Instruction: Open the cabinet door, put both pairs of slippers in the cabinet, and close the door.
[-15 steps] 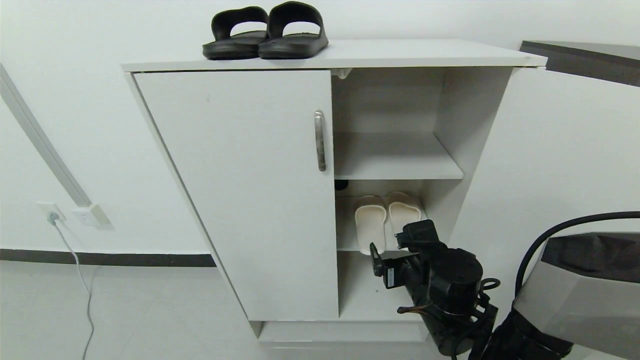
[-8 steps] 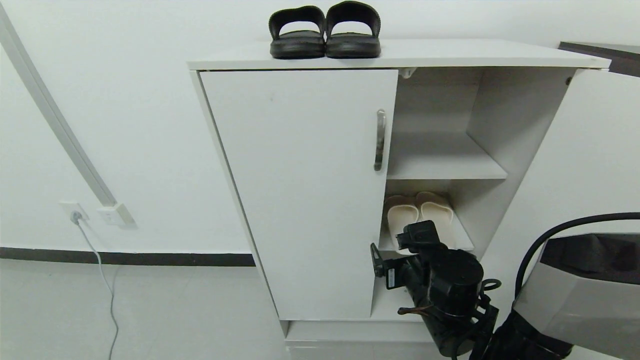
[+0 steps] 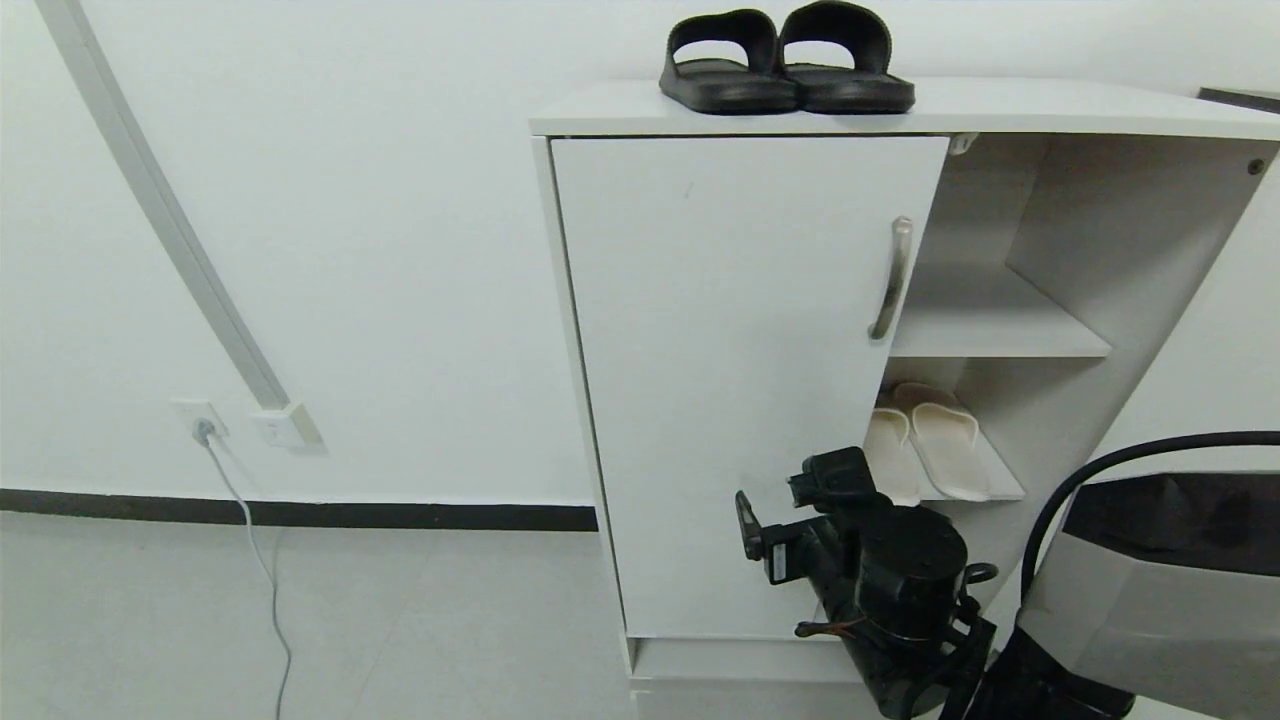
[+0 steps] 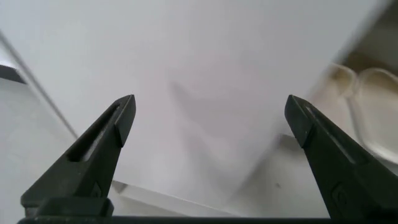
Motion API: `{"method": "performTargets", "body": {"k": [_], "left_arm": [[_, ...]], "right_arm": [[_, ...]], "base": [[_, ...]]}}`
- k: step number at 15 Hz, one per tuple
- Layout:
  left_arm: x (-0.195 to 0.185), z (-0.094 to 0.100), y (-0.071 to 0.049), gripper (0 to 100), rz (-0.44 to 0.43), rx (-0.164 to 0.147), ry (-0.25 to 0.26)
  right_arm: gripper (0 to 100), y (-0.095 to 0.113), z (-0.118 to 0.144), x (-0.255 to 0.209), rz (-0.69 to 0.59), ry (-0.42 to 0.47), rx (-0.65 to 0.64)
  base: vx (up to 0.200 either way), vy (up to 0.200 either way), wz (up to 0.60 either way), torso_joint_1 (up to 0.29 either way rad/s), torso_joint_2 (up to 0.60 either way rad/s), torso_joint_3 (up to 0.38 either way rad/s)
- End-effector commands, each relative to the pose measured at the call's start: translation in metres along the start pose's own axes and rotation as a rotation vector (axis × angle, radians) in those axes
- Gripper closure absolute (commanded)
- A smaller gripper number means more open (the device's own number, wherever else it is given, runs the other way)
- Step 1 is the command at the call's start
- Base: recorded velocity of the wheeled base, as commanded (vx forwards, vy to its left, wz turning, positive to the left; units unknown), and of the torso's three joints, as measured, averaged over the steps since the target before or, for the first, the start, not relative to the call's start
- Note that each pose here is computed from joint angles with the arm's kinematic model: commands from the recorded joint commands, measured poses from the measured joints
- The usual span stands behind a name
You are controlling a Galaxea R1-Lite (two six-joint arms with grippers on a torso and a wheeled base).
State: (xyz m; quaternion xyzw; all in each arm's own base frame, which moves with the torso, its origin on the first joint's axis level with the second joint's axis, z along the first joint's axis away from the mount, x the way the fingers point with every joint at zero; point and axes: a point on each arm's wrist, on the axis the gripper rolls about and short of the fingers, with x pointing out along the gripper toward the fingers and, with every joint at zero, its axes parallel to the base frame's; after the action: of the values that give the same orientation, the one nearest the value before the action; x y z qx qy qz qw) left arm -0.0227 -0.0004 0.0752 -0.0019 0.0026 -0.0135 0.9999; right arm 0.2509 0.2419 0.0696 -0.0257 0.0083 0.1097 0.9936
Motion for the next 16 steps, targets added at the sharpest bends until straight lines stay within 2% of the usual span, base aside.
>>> {"method": "performTargets", "body": {"k": [1, 13, 16], "left_arm": [[0.0, 0.0, 0.0, 100, 0.001, -0.001, -0.001], [0.0, 0.0, 0.0, 100, 0.001, -0.002, -0.001], [0.0, 0.0, 0.0, 100, 0.001, -0.004, -0.001]], "right_arm": [[0, -0.0001, -0.0015, -0.0002, 0.009, -0.002, -0.001], [0, 0.0023, -0.0064, -0.0048, 0.054, 0.001, -0.026], [0, 0.0028, -0.0051, -0.0059, 0.057, -0.002, -0.024]], "base": [[0.0, 0.0, 0.0, 0.0, 0.0, 0.0], [0.0, 0.0, 0.0, 0.0, -0.01, -0.002], [0.0, 0.0, 0.0, 0.001, -0.17, -0.291]]}}
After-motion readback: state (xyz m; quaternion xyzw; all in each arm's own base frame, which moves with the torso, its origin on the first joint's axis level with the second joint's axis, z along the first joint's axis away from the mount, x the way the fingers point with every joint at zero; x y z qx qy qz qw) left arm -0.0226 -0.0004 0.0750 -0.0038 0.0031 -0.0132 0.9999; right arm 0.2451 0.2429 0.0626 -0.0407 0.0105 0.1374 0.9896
